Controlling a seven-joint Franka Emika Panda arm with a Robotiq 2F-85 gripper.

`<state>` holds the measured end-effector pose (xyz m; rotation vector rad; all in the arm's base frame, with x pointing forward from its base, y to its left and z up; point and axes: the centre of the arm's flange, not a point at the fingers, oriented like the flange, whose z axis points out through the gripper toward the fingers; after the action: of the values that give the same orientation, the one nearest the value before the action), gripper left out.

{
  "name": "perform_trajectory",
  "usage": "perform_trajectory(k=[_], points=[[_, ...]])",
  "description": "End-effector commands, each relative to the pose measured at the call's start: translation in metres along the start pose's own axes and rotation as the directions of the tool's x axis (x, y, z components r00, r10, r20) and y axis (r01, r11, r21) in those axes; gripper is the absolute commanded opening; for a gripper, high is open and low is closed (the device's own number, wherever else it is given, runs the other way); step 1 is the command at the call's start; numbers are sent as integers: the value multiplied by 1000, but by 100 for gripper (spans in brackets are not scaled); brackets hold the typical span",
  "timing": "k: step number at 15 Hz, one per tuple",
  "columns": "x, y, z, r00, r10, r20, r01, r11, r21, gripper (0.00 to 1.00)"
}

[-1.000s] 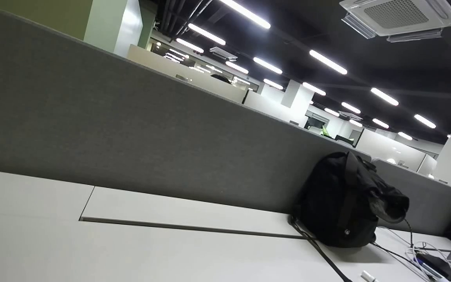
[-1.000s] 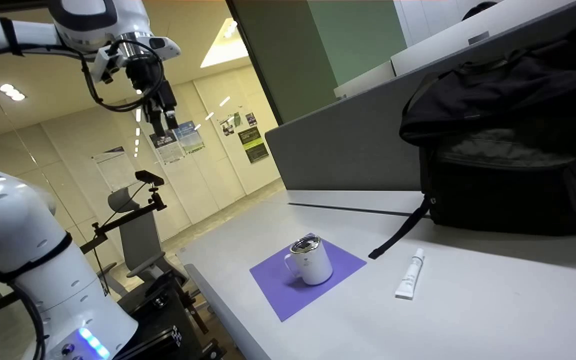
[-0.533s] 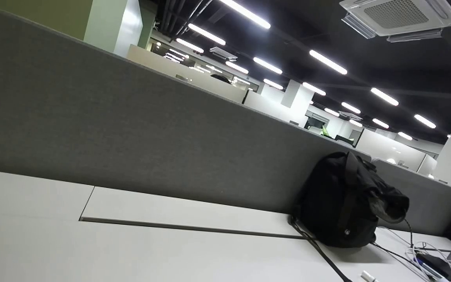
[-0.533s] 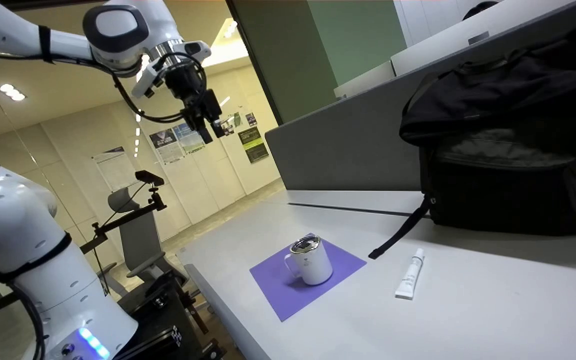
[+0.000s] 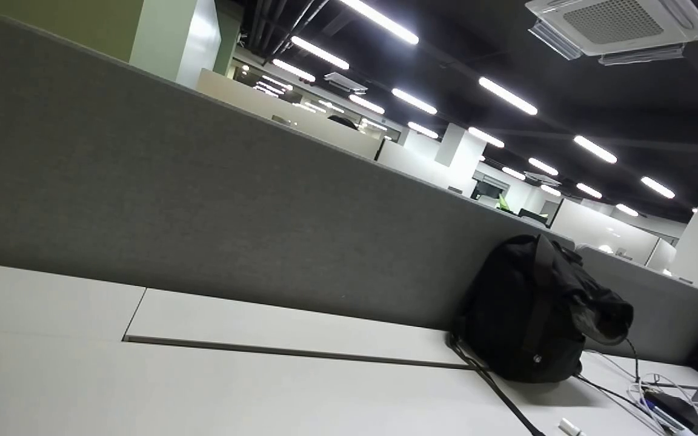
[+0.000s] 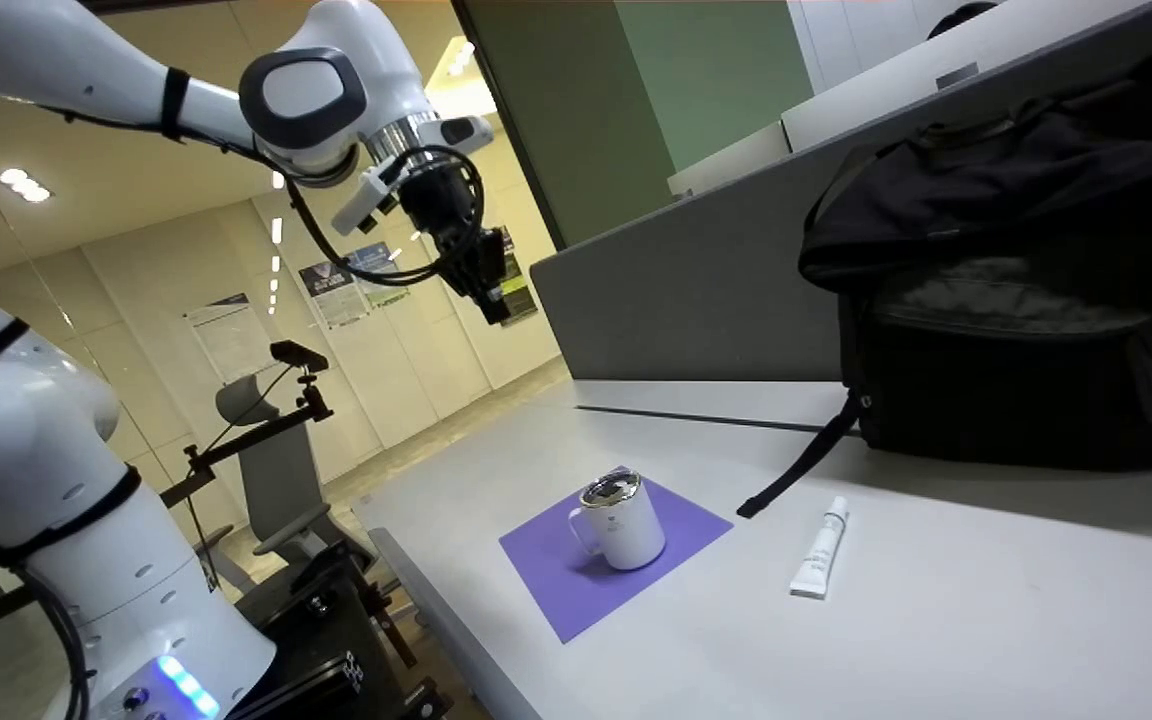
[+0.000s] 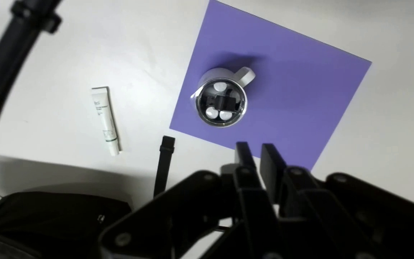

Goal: Close the black slider on the top of the cup

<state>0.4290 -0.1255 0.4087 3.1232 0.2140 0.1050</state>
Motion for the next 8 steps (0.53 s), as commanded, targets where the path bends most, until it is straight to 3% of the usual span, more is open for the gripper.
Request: perform_trajectory(k=[1,4,5,8], points=[[8,30,23,999,37,29,-35,998,-50,0],[9,51,41,989,114,89,-109,992,-61,0],[-2,36,38,997,54,53,-52,998,-39,1],[-1,48,49,993,84,78,-81,996,-42,1]])
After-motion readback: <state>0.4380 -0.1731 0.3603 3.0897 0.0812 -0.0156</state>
